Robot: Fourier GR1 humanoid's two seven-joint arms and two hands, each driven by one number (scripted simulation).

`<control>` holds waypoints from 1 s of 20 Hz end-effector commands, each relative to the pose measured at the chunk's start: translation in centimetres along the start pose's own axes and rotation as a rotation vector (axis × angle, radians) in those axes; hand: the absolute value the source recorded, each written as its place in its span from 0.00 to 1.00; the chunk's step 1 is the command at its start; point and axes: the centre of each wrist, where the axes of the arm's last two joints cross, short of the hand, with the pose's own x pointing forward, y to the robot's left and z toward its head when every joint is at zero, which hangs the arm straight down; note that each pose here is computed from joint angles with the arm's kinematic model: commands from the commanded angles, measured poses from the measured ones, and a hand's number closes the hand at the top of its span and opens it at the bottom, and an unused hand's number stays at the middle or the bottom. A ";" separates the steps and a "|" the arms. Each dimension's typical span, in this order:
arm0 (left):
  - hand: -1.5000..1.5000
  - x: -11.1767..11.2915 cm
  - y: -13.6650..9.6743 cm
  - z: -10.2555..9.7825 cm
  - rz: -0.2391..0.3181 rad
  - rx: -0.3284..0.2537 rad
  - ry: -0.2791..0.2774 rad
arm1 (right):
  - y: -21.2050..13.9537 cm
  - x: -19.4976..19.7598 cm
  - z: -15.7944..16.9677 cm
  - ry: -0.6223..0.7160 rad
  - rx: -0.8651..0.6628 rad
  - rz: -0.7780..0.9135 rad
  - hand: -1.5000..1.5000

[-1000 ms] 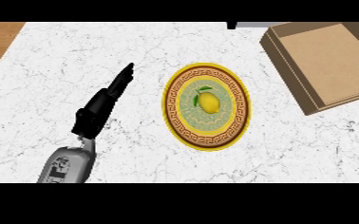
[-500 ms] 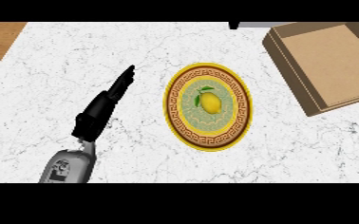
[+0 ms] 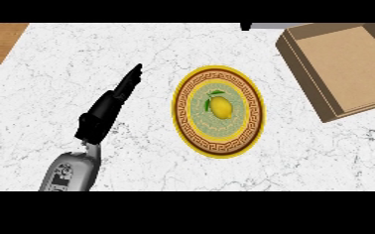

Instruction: Pick the pear from the plate and place it in the cardboard box

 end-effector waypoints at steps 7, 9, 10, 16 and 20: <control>0.50 0.4 -0.3 0.4 -0.005 -0.010 -0.002 | 4.9 -3.0 -2.5 0.147 0.106 -0.079 1.00; 0.50 0.2 -0.8 0.3 -0.005 -0.013 -0.004 | 8.3 -3.3 -2.2 0.212 0.158 -0.166 0.00; 0.50 0.2 -0.9 0.2 -0.002 -0.019 0.001 | 8.2 -3.8 -2.0 0.203 0.194 -0.180 0.00; 0.50 0.3 -1.3 0.3 -0.004 -0.003 -0.008 | 8.7 -5.2 -1.8 0.175 0.135 -0.291 0.00; 0.50 0.2 0.2 0.2 0.003 0.012 -0.005 | 9.1 -6.2 -0.8 0.153 -0.073 -0.550 0.00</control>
